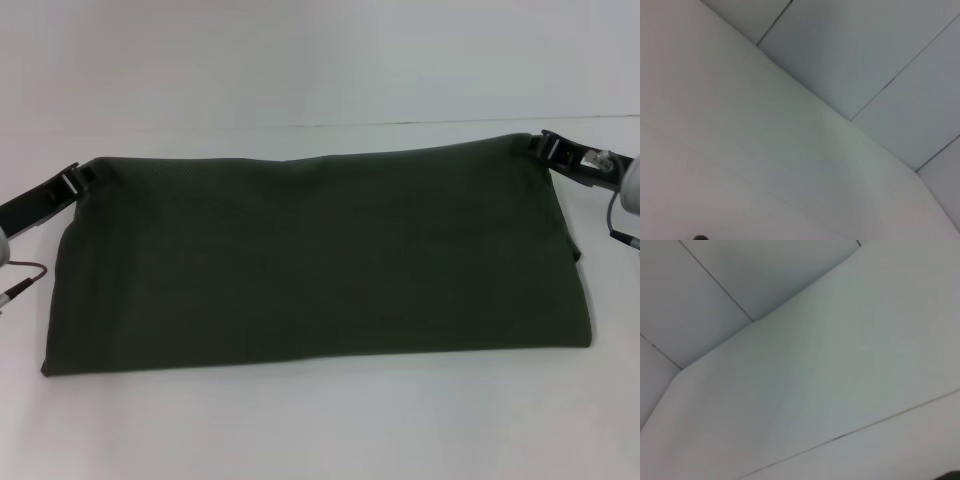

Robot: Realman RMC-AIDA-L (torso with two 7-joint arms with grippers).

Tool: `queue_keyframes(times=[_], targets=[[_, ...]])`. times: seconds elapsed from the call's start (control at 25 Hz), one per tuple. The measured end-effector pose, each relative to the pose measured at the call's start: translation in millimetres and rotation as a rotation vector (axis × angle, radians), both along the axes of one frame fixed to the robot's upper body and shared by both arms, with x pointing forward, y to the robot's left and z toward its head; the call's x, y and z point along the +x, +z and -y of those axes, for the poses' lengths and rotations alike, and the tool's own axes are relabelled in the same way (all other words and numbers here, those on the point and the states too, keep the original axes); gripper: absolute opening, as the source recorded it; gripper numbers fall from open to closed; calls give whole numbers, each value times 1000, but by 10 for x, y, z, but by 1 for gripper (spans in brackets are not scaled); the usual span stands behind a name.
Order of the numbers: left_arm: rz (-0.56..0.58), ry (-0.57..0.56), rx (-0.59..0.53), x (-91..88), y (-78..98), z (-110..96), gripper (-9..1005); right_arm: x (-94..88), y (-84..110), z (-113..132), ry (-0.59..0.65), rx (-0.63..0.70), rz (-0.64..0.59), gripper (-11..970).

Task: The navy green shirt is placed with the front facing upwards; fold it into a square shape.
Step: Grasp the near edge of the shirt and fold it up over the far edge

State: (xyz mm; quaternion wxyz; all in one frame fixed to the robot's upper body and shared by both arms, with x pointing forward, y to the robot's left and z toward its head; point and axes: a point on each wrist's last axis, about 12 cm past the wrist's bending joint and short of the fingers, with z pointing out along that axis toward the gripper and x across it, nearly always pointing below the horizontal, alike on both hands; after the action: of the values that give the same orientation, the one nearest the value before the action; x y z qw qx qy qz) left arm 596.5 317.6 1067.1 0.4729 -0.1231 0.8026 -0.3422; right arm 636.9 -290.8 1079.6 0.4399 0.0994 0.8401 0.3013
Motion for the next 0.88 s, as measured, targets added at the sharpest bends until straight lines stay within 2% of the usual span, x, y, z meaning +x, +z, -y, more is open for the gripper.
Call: queue_keyframes(times=[0.44,0.88], targets=[[7,80,38,91,-101,142,42,148,-27,-201,-22,-78,35,55],[0,123,64,125,-156,218,67,173,-62,-219,-53,-108,19,57]])
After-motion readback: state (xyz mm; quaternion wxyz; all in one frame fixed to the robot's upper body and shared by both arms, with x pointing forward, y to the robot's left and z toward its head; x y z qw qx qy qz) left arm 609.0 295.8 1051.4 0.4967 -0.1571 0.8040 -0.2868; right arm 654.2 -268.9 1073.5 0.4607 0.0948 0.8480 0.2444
